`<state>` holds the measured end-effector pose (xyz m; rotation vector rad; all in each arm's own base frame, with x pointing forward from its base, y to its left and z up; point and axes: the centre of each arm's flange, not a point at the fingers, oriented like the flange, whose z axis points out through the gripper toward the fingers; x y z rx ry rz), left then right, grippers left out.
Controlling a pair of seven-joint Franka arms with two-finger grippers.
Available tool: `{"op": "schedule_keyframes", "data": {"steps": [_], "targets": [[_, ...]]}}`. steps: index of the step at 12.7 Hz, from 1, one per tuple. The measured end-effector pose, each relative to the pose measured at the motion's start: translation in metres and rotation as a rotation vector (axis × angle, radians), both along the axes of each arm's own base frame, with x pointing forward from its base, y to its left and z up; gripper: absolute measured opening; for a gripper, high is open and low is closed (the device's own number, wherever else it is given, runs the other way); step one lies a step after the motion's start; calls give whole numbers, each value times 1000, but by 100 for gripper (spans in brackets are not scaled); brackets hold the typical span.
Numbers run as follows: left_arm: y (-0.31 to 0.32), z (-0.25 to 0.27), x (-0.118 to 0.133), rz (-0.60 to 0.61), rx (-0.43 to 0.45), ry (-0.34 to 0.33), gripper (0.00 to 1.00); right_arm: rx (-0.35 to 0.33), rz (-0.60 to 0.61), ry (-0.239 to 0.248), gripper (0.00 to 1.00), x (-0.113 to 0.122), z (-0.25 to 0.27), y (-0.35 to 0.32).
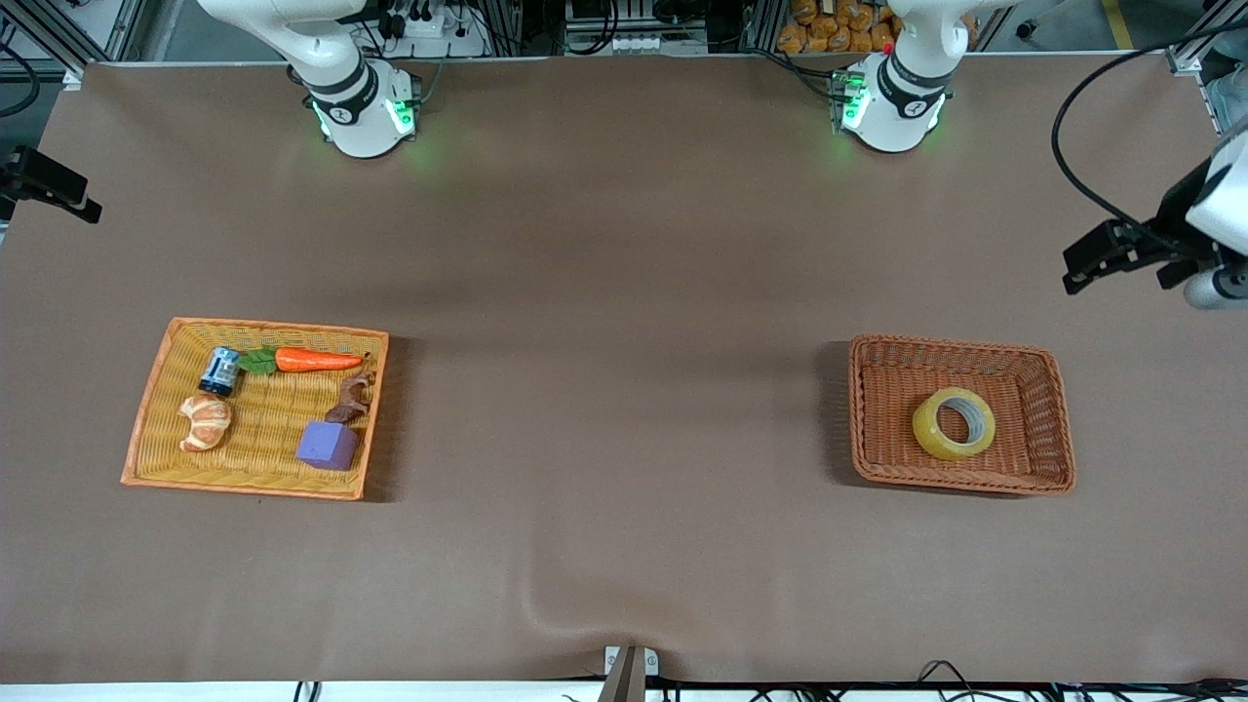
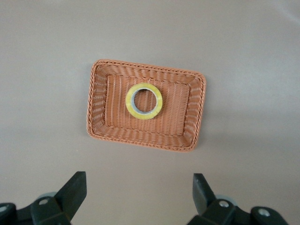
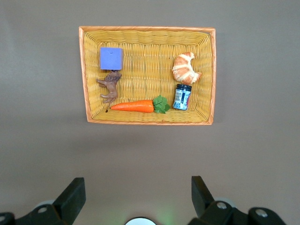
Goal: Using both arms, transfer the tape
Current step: 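Open the left gripper and raise it away from the basket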
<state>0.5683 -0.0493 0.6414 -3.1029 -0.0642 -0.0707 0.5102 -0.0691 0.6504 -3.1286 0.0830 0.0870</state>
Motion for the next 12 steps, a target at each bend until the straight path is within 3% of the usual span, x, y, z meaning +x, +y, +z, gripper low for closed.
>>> {"op": "schedule_keyframes", "data": {"steps": [4,12], "targets": [[-21,-2,-11,-3,8,11,100,-1,7,-1,100,1,0,4],[4,-4,-10,22,13,26,100,-13,8,-34,100,12,-5,4]]}}
